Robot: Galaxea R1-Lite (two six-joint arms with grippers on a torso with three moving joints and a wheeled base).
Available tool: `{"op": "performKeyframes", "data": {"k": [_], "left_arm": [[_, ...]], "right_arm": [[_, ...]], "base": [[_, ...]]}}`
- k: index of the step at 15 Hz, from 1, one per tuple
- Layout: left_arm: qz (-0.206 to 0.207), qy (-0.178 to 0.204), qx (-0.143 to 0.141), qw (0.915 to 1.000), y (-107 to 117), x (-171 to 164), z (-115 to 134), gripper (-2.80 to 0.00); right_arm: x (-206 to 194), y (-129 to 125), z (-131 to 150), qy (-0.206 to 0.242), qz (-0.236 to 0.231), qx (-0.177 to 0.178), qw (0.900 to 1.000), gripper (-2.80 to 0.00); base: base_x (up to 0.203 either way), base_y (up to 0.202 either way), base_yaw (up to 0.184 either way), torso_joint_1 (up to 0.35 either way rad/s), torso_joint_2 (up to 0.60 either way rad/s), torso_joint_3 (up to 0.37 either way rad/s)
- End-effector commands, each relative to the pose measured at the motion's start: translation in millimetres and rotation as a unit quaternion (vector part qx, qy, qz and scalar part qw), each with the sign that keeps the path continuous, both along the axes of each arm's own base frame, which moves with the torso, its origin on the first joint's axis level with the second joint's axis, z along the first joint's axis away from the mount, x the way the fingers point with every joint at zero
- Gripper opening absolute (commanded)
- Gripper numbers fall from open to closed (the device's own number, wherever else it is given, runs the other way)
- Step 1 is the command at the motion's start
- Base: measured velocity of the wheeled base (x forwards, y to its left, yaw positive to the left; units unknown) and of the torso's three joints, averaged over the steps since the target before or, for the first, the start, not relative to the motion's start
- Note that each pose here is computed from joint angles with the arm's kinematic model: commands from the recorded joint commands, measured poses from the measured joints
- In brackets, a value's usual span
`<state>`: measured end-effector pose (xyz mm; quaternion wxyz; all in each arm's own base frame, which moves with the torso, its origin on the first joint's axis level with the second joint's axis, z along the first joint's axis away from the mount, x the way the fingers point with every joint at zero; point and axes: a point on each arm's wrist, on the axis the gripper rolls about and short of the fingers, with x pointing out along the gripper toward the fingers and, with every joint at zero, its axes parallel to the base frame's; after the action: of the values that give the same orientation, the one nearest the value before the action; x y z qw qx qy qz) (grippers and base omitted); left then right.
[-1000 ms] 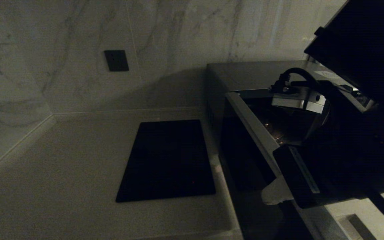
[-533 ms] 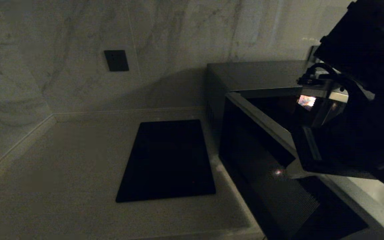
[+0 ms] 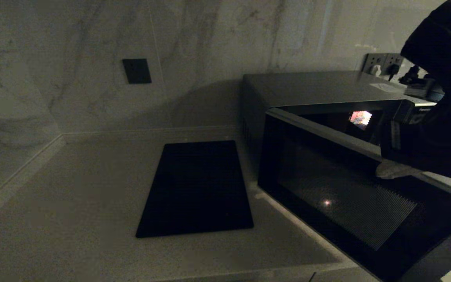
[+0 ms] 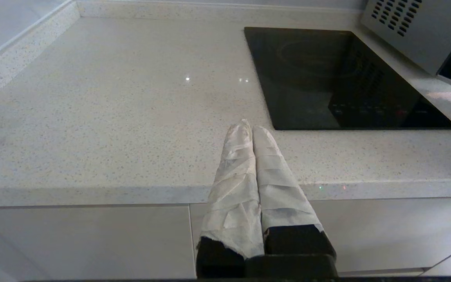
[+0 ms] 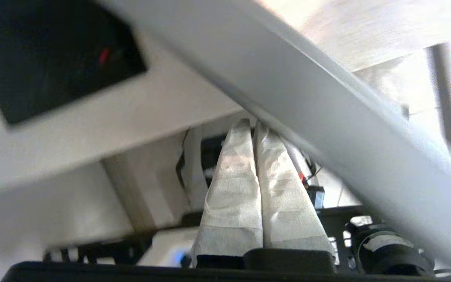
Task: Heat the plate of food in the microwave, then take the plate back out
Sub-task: Close the microwave oven
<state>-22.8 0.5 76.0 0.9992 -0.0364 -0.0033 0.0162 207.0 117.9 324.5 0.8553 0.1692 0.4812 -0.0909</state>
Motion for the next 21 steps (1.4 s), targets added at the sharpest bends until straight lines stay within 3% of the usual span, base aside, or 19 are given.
{"op": "performKeyframes", "data": {"k": [1, 4, 12, 17, 21], "left_arm": [[0.001, 0.000, 0.000, 1.0000, 0.0, 0.1, 0.1, -2.80], [0.001, 0.000, 0.000, 1.0000, 0.0, 0.1, 0.1, -2.80], [0.001, 0.000, 0.000, 1.0000, 0.0, 0.1, 0.1, -2.80], [0.001, 0.000, 0.000, 1.0000, 0.0, 0.1, 0.1, -2.80], [0.001, 0.000, 0.000, 1.0000, 0.0, 0.1, 0.1, -2.80]], "right_arm": [[5.5, -18.2, 2.2, -0.004, -0.042, -0.001, 0.999, -2.80], [18.2, -37.0, 0.5, -0.017, -0.095, -0.019, 0.995, -2.80], [83.9, -78.3, -19.4, -0.081, -0.181, -0.019, 0.980, -2.80], [122.2, -97.1, -31.1, -0.145, -0.217, 0.005, 0.965, -2.80], [137.9, -99.1, -28.1, -0.175, -0.199, 0.051, 0.963, -2.80]], "base": [[0.000, 0.000, 0.000, 0.000, 0.00, 0.000], [0.000, 0.000, 0.000, 0.000, 0.00, 0.000], [0.000, 0.000, 0.000, 0.000, 0.00, 0.000], [0.000, 0.000, 0.000, 0.000, 0.00, 0.000], [0.000, 0.000, 0.000, 0.000, 0.00, 0.000]]}}
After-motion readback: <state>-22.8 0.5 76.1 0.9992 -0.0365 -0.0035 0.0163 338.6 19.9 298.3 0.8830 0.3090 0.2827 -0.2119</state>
